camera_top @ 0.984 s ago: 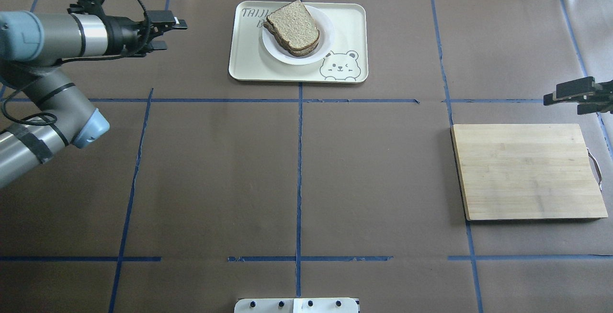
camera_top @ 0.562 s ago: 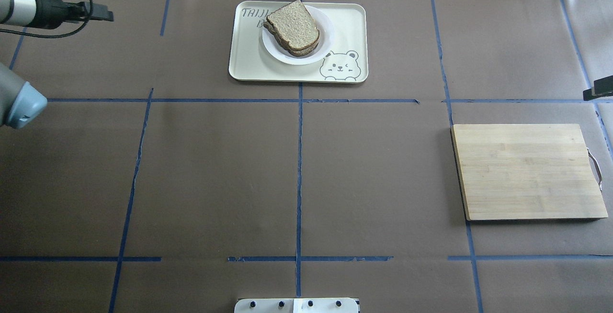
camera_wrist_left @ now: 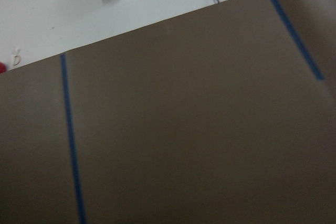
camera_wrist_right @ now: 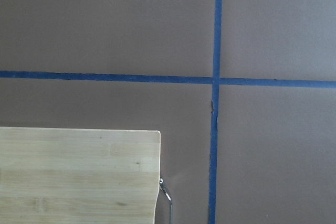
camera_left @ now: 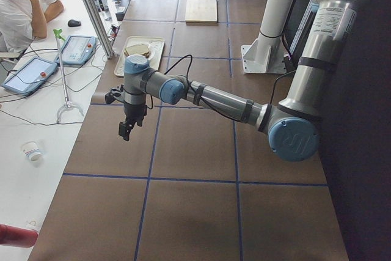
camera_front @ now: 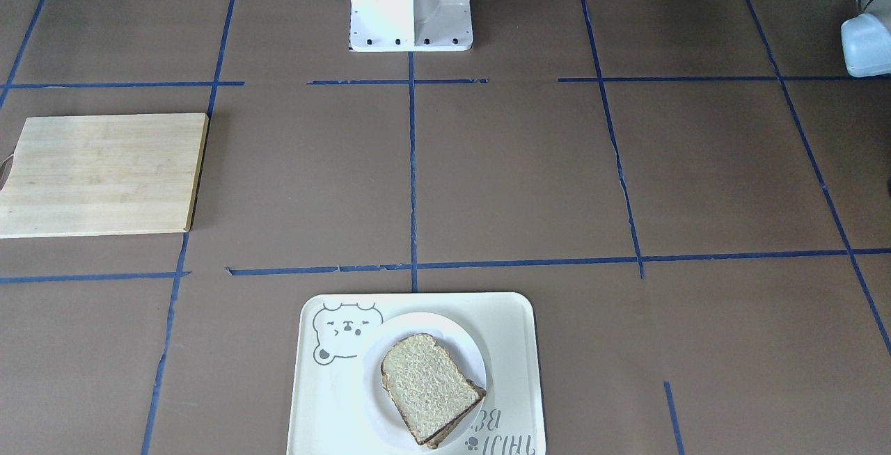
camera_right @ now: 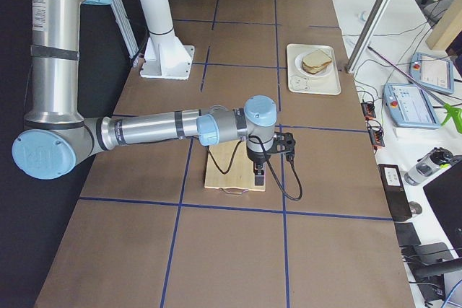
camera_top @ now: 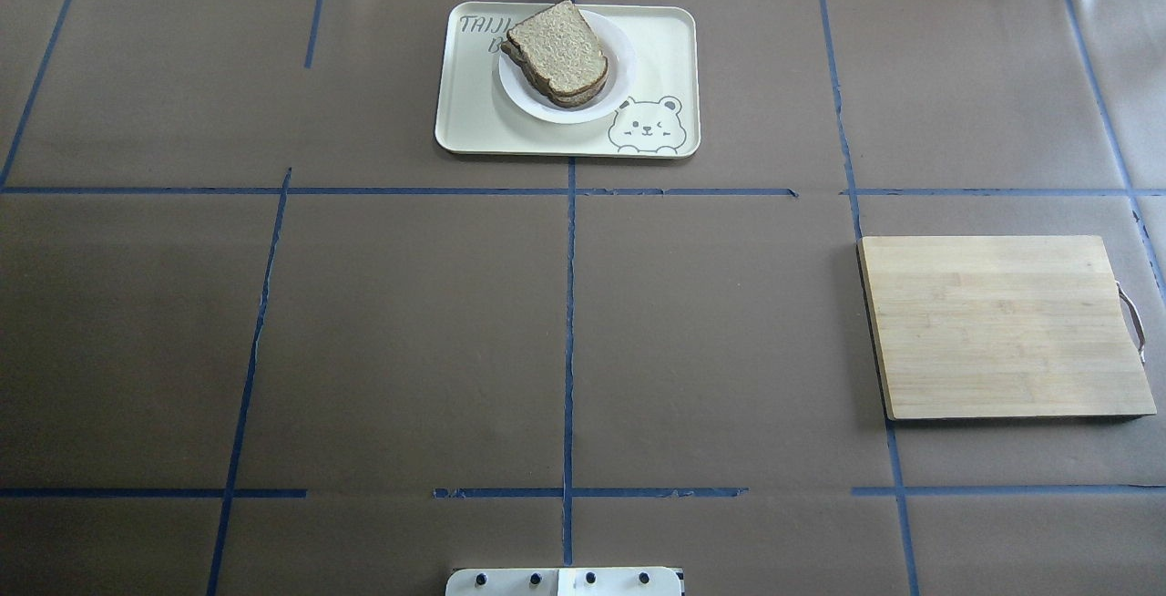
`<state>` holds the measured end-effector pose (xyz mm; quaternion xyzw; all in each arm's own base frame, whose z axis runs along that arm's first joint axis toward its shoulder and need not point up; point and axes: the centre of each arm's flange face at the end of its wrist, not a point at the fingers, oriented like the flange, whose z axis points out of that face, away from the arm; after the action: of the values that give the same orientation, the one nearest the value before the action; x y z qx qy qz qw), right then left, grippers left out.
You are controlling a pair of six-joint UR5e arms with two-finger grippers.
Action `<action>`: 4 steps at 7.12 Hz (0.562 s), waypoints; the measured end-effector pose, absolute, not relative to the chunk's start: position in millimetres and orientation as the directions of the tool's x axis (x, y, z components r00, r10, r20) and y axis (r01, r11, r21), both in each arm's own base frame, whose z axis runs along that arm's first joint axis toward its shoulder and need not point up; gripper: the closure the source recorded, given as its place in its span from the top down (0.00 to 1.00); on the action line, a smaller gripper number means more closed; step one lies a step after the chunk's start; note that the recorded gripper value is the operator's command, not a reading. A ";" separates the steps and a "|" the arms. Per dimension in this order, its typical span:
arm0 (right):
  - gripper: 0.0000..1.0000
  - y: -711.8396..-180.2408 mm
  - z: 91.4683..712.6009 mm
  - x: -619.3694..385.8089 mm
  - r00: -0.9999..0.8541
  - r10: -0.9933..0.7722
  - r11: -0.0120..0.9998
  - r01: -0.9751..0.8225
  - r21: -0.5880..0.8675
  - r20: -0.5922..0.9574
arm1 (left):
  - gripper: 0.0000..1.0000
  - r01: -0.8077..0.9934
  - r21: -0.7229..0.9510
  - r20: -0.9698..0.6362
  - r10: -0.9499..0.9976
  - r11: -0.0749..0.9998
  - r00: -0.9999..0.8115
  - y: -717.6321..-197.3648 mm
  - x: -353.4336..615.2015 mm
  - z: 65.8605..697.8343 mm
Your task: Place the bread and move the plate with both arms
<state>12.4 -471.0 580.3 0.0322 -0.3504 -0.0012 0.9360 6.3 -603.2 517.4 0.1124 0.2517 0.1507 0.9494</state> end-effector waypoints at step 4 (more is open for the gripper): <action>1.00 -468.5 586.0 29.6 0.720 0.010 0.999 -0.034 0.020 0.694 | 1.00 -0.245 0.179 -0.674 0.300 0.953 0.675 -550.4 -67.2 606.0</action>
<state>29.6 -468.5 586.0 0.0158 -0.3740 0.0119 0.9272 -67.2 -550.4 606.0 0.0366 0.3746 0.1490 0.9144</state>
